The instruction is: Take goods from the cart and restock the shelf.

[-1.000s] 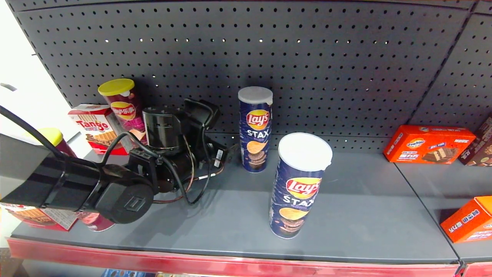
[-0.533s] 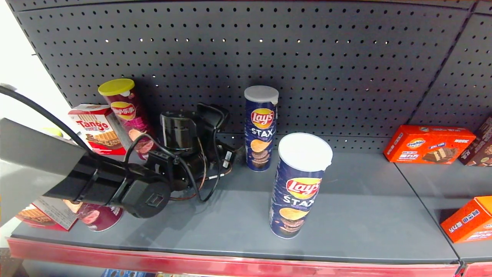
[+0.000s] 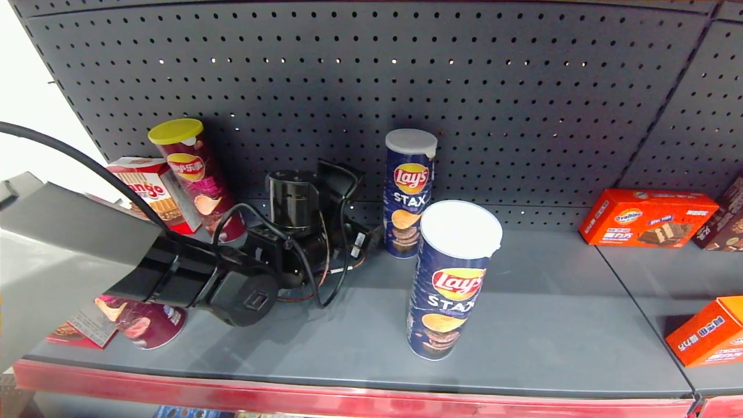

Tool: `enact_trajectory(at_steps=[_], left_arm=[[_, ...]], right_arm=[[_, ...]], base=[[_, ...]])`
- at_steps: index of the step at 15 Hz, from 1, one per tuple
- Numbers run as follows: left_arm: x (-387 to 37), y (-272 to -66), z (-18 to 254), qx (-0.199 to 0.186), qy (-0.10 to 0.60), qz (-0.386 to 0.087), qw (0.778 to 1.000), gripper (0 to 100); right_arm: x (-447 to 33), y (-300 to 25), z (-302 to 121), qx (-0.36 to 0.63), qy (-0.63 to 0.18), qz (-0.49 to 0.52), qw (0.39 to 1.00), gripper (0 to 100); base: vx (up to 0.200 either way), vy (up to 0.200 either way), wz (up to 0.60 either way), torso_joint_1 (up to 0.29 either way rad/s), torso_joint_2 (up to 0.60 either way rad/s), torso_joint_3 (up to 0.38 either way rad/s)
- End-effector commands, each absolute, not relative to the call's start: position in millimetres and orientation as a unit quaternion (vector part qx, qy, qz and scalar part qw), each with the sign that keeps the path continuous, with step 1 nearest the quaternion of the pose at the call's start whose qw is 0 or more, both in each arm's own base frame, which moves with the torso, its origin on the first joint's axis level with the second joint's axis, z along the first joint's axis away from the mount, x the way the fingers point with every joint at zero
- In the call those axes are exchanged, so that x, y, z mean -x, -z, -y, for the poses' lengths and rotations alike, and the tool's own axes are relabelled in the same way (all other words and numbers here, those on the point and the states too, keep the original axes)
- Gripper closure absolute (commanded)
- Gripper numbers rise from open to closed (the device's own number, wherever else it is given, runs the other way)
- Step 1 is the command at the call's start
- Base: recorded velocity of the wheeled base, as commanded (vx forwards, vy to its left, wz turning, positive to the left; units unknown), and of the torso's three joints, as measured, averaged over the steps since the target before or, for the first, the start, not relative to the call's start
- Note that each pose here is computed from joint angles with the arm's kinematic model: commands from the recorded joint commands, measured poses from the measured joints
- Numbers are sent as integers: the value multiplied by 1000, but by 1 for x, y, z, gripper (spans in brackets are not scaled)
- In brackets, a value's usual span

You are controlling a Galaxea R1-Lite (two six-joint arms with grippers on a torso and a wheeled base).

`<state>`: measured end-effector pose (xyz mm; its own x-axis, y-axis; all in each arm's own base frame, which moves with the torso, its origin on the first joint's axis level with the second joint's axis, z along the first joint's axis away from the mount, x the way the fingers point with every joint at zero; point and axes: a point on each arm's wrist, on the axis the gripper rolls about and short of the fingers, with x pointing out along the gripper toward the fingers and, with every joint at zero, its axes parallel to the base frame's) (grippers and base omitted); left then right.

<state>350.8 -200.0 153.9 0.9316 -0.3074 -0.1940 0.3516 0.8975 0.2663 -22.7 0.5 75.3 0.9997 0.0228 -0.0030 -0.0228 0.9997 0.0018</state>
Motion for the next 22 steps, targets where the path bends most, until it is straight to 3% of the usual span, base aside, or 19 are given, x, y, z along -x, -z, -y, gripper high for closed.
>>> enact_trajectory(at_steps=[1,22], left_arm=[[-353,-153,203,-148,171,-71,971,0],[-349,-147,217,-150,186,-76,968,0]], right_arm=[[23,-75,-1,-1,-12,-2,1000,0],[23,-75,-1,-1,-12,-2,1000,0]], base=[[0,0,0,0,0,0],[0,0,0,0,0,0]])
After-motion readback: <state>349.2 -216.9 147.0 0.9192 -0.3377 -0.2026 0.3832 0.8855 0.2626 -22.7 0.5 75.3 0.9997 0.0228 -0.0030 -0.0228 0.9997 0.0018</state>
